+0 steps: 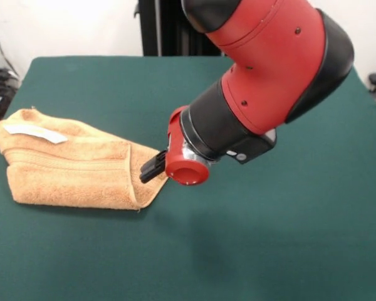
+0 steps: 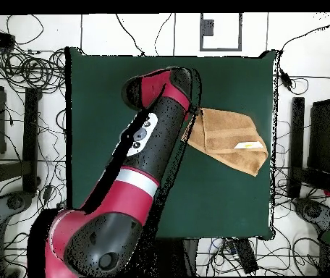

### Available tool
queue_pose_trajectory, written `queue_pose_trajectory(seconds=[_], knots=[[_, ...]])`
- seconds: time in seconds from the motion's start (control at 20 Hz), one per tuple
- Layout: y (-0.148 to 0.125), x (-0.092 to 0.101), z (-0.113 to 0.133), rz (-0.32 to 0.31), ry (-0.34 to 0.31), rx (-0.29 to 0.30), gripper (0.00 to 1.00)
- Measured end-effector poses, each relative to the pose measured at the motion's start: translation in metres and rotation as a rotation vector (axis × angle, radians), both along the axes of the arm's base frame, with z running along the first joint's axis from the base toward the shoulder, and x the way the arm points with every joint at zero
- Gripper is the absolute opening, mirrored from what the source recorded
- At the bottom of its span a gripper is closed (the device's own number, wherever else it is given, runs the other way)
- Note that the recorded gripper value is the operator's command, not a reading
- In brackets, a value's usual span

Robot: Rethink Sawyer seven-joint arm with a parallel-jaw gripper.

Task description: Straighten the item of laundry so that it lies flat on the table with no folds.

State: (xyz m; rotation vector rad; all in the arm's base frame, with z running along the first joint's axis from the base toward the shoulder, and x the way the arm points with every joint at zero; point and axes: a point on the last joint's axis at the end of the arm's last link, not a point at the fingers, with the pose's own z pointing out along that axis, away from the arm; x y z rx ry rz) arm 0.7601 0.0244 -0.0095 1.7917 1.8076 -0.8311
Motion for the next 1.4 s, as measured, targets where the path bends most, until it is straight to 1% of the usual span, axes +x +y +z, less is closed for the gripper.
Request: queue_pose_trajectory(seconds=[0.1,0.4,0.6,0.7,0.85,0.9,1.05,1.1,1.25,1.3,1.4], knots=[[-0.004,0.004,0.007,-0.002,-0.006,0.018,0.00],[-0.012,0.013,0.023,0.010,-0.007,0.035,0.00],[-0.007,0.016,0.022,0.010,0.001,0.035,0.00],[0.002,0.017,0.013,0.010,0.027,0.036,0.00],[0.008,0.016,0.004,0.007,0.048,0.040,0.00],[0.014,0.014,-0.007,0.002,0.070,0.047,0.00],[0.018,0.011,-0.020,-0.003,0.092,0.053,0.00],[0.021,0.008,-0.031,-0.008,0.113,0.056,0.00],[0.024,0.003,-0.047,-0.017,0.150,0.053,0.00],[0.024,-0.005,-0.064,-0.030,0.202,0.037,0.00],[0.023,-0.012,-0.078,-0.044,0.250,0.017,0.00]])
